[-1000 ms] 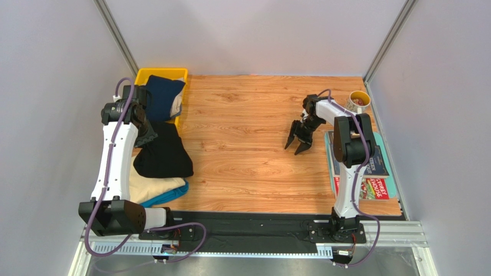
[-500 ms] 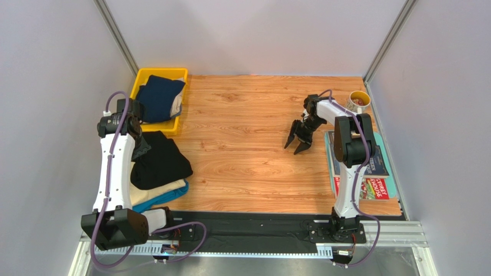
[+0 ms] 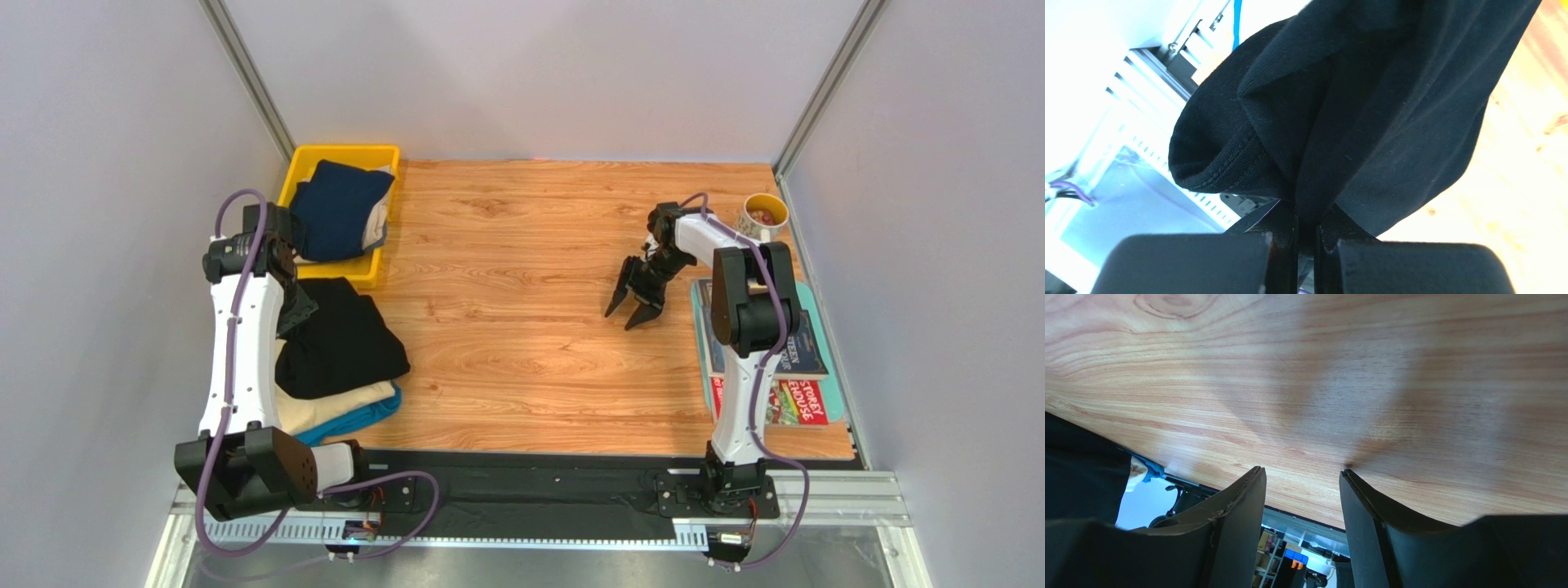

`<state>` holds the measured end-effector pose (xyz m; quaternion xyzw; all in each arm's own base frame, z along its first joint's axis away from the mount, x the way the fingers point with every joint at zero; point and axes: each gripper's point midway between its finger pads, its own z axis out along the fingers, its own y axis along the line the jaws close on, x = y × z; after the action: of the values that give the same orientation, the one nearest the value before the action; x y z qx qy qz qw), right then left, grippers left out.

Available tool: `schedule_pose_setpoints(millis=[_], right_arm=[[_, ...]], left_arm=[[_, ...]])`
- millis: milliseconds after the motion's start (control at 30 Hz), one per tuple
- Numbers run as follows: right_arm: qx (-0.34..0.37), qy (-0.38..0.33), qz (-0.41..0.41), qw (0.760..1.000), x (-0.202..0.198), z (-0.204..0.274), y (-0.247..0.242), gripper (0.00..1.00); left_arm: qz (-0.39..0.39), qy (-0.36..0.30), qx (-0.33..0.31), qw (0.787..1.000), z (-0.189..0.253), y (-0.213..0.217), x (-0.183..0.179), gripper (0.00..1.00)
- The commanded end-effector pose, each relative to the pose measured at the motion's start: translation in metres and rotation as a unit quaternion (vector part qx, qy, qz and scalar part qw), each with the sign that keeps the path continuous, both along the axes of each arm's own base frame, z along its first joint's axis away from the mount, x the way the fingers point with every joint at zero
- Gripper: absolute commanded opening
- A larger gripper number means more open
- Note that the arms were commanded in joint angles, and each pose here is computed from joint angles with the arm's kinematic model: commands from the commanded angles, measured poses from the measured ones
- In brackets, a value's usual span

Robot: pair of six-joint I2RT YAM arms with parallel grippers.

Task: Fold and stack the t-shirts
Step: Neatly place the folded tshirt to the corner

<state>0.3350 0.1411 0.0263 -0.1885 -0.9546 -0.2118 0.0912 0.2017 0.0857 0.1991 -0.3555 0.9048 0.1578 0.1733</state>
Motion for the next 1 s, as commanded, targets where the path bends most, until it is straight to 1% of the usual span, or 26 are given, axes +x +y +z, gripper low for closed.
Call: schedule_pose_setpoints(millis=[0, 133, 267, 500, 567, 700, 833, 967], right_arm=[[0.012, -0.015, -0.013, 1.0, 0.011, 0.009, 0.0, 0.53], [0.015, -0.014, -0.016, 1.0, 0.014, 0.008, 0.001, 0.53], [0.017, -0.014, -0.017, 1.0, 0.018, 0.008, 0.002, 0.52], [0.017, -0.009, -0.017, 1.0, 0.019, 0.005, 0.002, 0.52], [0.017, -0.007, -0.017, 1.0, 0.02, 0.004, 0.002, 0.52], [0.024, -0.006, -0.021, 0.999, 0.024, 0.008, 0.0, 0.52], [0.024, -0.009, -0.033, 0.999, 0.029, 0.01, -0.008, 0.52], [0.028, -0.002, -0.042, 0.999, 0.028, 0.007, -0.011, 0.52]], left_arm=[[0.031, 0.118, -0.039, 0.992, 0.011, -0.016, -0.082, 0.0], [0.041, 0.126, -0.051, 0.99, 0.004, -0.018, -0.09, 0.0], [0.046, 0.119, -0.054, 0.99, 0.006, -0.018, -0.093, 0.0], [0.053, 0.07, -0.037, 0.995, 0.028, -0.01, -0.082, 0.0], [0.056, 0.065, -0.033, 0.996, 0.031, -0.008, -0.082, 0.0], [0.053, 0.065, -0.044, 0.995, 0.031, -0.011, -0.081, 0.0], [0.054, 0.066, -0.042, 0.996, 0.03, -0.01, -0.083, 0.0], [0.054, 0.085, -0.045, 0.994, 0.019, -0.012, -0.093, 0.0]])
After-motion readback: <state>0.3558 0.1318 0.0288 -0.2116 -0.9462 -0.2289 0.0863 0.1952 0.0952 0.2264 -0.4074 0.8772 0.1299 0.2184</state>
